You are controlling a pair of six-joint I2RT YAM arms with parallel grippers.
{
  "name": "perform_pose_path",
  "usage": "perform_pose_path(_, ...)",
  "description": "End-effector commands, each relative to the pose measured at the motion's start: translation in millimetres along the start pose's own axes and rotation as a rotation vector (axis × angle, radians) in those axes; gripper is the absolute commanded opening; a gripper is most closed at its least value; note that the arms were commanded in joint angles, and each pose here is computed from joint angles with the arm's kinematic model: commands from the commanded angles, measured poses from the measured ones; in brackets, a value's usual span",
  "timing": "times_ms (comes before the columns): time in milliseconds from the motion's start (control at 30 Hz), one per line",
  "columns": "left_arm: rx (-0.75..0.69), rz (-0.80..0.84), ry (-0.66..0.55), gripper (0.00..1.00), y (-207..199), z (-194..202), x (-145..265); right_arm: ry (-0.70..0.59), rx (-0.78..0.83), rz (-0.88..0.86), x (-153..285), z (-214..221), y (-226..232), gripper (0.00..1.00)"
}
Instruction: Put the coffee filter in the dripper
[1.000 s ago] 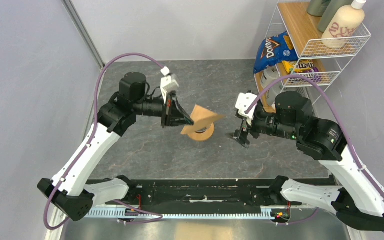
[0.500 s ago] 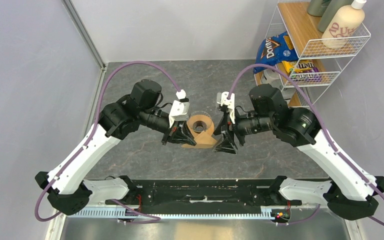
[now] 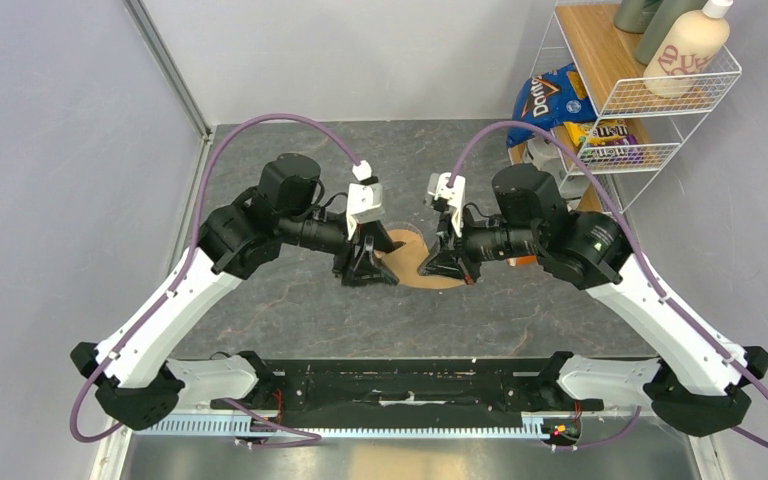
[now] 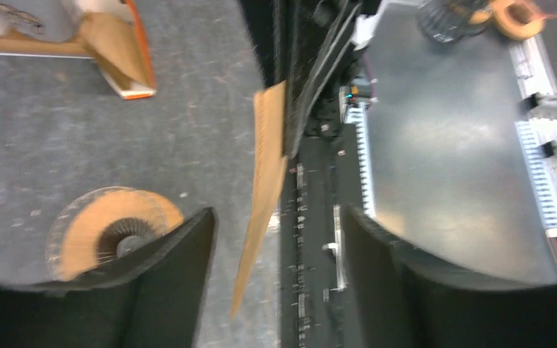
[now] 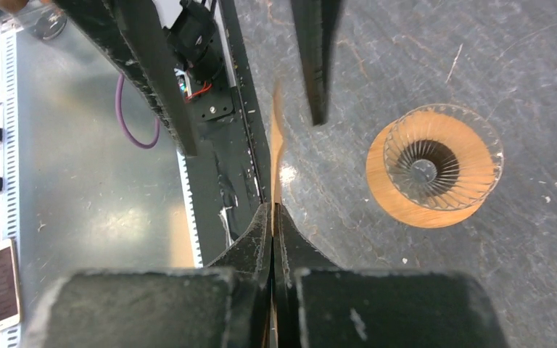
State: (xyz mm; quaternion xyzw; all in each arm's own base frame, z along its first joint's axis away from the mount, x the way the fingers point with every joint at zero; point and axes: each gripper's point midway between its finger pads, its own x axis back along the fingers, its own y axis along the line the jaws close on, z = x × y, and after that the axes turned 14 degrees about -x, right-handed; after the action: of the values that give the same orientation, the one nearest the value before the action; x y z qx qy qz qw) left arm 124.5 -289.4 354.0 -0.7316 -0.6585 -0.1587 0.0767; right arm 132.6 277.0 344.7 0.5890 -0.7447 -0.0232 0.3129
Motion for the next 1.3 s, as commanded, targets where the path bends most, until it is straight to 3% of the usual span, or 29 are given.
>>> perform_pose_path(0,0.023,-0.185,-0.029,0.86,27.4,-19.0,23.6,-0.155,0.034,0.036,18.0,-28.5,2.3,0.00)
perform_pose_path(233,0.004,-0.397,-0.208,0.90,39.3,-51.7,110.7,-0.355,0.007,0.007,50.8,-53.2,20.8,0.00)
perform_pose_path(567,0.088,-0.342,-0.530,0.92,7.4,-57.1,102.4,-0.573,-0.039,-0.074,78.5,-84.3,26.3,0.00)
perform_pose_path(667,0.123,-0.394,-0.582,0.92,19.7,-49.7,101.3,-0.559,-0.029,-0.049,67.9,-83.5,13.1,0.00)
perform_pose_path(733,0.226,-0.382,-0.631,0.92,31.9,-48.6,97.5,-0.521,-0.023,-0.106,59.0,-82.9,17.4,0.00)
perform_pose_path(900,0.207,-0.309,-0.660,0.92,54.4,-74.8,90.5,-0.619,-0.035,-0.159,61.8,-123.9,23.9,0.00)
perform_pose_path(1033,0.169,-0.229,-0.697,0.93,41.1,-98.6,85.7,-0.682,-0.072,-0.196,63.4,-157.9,27.1,0.00)
perform_pose_path(1267,0.225,-0.215,-0.746,0.93,42.6,-87.7,81.6,-0.685,-0.085,-0.191,52.3,-169.6,17.8,0.00)
